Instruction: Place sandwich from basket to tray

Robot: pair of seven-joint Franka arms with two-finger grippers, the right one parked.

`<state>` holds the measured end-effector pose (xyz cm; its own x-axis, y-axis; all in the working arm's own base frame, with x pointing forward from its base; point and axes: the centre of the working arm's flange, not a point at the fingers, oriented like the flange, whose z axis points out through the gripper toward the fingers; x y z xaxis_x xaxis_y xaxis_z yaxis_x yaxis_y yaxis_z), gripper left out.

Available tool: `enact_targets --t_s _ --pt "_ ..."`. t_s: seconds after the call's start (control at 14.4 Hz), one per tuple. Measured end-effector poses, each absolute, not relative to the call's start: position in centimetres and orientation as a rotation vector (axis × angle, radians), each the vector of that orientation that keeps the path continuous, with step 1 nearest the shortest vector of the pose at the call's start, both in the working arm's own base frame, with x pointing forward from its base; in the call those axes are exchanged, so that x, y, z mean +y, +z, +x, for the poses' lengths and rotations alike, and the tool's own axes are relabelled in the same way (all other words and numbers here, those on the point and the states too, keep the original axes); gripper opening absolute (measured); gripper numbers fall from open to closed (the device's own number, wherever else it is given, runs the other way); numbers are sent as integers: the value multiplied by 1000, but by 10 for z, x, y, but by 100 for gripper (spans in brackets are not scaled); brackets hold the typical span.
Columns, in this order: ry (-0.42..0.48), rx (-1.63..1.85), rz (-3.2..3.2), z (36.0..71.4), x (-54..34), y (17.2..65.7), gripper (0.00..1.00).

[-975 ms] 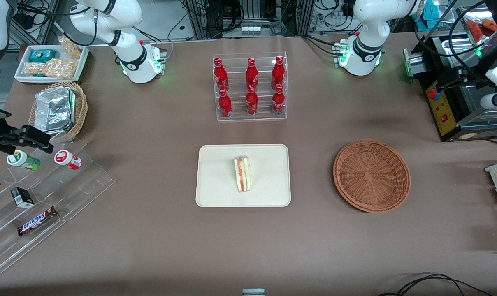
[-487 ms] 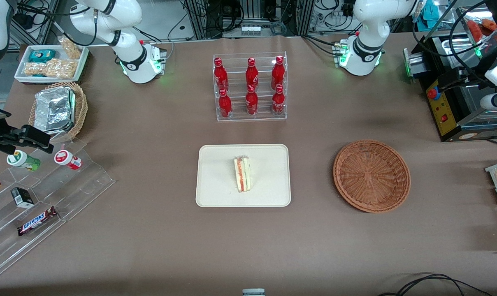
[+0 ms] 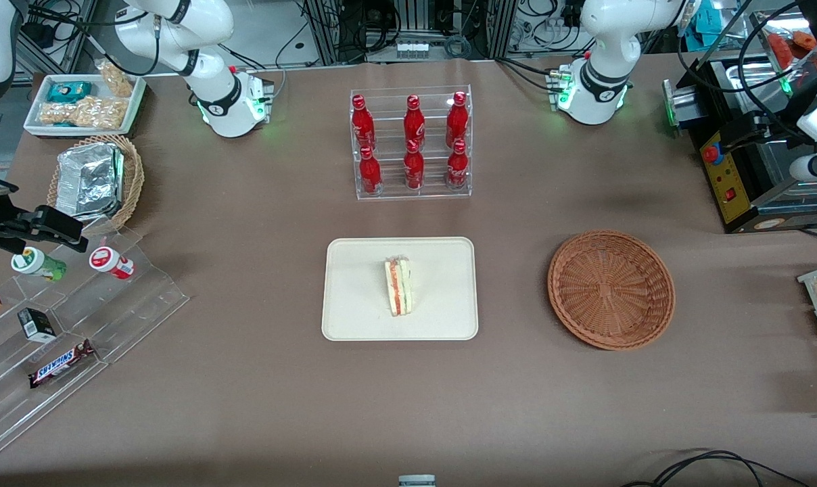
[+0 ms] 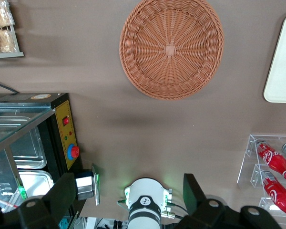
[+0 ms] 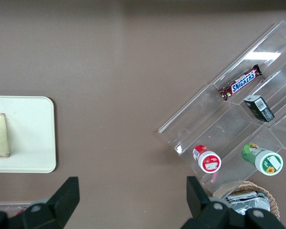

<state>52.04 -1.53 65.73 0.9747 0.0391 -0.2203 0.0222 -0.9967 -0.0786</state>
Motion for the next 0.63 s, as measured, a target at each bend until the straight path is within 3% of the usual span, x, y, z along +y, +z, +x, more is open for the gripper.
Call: enact_targets --t_s 0.63 --pt "310 -47 -3049 523 -15 658 100"
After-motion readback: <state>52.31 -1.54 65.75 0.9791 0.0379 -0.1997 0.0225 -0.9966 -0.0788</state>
